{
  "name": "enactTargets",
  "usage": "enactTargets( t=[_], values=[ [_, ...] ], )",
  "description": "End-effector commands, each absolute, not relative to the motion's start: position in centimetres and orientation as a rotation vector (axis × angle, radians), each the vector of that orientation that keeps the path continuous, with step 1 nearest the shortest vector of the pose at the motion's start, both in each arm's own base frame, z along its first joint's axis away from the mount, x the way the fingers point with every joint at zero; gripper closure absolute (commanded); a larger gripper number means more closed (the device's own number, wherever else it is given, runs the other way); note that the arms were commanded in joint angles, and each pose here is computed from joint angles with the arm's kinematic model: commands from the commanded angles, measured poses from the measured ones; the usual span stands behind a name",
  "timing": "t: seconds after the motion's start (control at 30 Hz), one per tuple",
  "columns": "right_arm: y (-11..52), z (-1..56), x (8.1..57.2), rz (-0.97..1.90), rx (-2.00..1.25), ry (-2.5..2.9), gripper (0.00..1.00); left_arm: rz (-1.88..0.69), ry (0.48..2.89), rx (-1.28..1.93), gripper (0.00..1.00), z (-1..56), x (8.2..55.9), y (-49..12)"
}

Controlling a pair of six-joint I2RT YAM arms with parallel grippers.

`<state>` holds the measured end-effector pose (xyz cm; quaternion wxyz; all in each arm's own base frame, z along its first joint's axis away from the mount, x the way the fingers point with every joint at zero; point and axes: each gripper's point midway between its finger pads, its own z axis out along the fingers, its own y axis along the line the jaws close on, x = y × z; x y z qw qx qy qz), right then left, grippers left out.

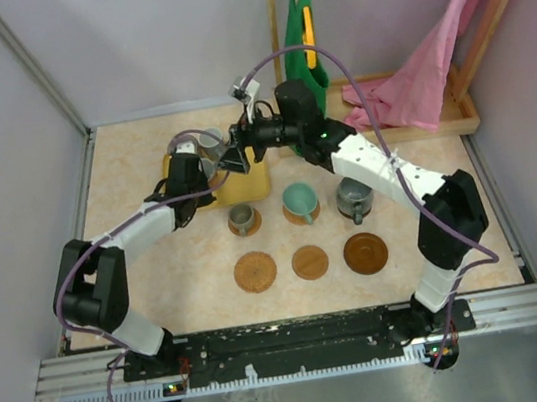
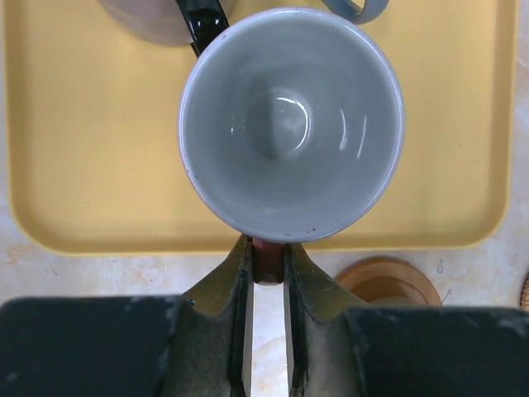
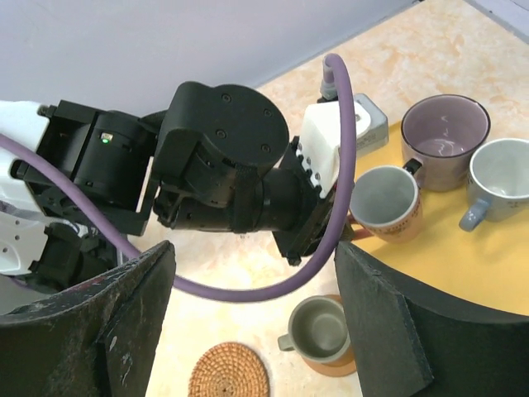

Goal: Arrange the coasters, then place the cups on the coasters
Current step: Pick up the cup from the tray, then place the cup on the coaster.

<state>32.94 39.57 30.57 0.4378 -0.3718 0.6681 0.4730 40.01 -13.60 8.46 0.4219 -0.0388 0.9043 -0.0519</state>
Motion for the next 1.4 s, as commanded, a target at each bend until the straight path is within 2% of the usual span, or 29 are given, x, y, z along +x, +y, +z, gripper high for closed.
enactTargets(
  t=[0.0, 0.7, 1.37],
  values=[
    [38.4, 35.2, 31.1, 1.145, -0.938, 1.533, 0.22, -0.165, 2.155, -0.122, 1.00, 12.3, 42.0, -13.6],
    [30.7, 34.3, 27.3, 0.946, -0.760, 1.608, 0.22, -0.172, 2.118, -0.097, 1.00, 15.8, 42.2, -13.5],
    [26.4, 32.0, 24.5, 0.902, -0.654, 1.651, 0.22, -0.258, 2.148, -0.015, 1.00, 19.0, 37.0, -13.4]
  ],
)
